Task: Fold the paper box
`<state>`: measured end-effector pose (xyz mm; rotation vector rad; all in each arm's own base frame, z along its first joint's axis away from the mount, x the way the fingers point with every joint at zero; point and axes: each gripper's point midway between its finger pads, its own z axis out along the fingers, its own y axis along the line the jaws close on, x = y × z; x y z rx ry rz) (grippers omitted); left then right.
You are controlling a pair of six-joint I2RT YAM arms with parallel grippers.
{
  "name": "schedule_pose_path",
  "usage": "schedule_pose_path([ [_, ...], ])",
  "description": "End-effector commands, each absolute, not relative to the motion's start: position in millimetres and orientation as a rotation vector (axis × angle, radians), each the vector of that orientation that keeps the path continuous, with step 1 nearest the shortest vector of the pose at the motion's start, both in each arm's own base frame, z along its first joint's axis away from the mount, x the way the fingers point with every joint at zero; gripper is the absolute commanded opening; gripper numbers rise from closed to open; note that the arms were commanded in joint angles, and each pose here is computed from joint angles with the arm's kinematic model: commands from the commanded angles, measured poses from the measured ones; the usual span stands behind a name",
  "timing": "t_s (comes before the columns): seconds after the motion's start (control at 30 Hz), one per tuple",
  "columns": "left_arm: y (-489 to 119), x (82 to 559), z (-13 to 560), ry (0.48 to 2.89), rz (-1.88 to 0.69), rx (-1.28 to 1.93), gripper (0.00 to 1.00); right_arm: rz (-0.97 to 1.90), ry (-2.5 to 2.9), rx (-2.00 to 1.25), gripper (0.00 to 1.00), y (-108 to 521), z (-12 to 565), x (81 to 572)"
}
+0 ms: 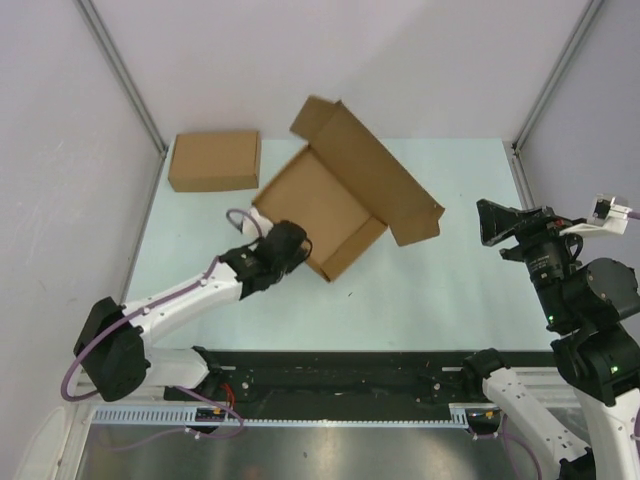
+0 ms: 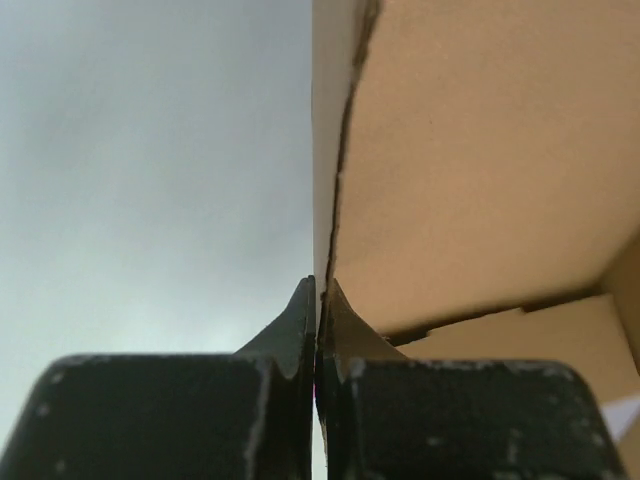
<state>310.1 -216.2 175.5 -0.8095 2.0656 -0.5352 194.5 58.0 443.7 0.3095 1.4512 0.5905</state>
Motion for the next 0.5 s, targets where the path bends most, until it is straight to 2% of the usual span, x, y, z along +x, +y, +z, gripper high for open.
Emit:
schedule_pose_path([
  [0.0, -224, 274, 158, 2.021, -0.736, -1.207, 0.01, 0.556, 1.464, 0.289, 0.8, 54, 447, 191],
  [0.17, -220, 249, 100, 2.108, -0.691, -1.312, 0.01, 0.521, 1.504, 0.295, 0.8, 53, 437, 195],
  [0.2, -218, 245, 88, 2.128, -0.671, -1.315, 0.03, 0.514, 1.518, 0.292, 0.8, 54, 434, 197],
  [0.23, -221, 243, 85, 2.143, -0.678, -1.31, 0.15, 0.512, 1.528, 0.29, 0.8, 54, 431, 198],
  [0.27, -223, 243, 82, 2.153, -0.674, -1.304, 0.22, 0.511, 1.538, 0.288, 0.8, 56, 430, 201],
  [0.4, -229, 246, 83, 2.176, -0.667, -1.254, 0.38, 0.497, 1.55, 0.285, 0.8, 56, 427, 204],
  [0.43, -230, 246, 84, 2.185, -0.665, -1.235, 0.46, 0.495, 1.548, 0.285, 0.8, 56, 428, 205],
  [0.47, -231, 246, 83, 2.194, -0.655, -1.224, 0.5, 0.494, 1.547, 0.284, 0.8, 56, 428, 205],
])
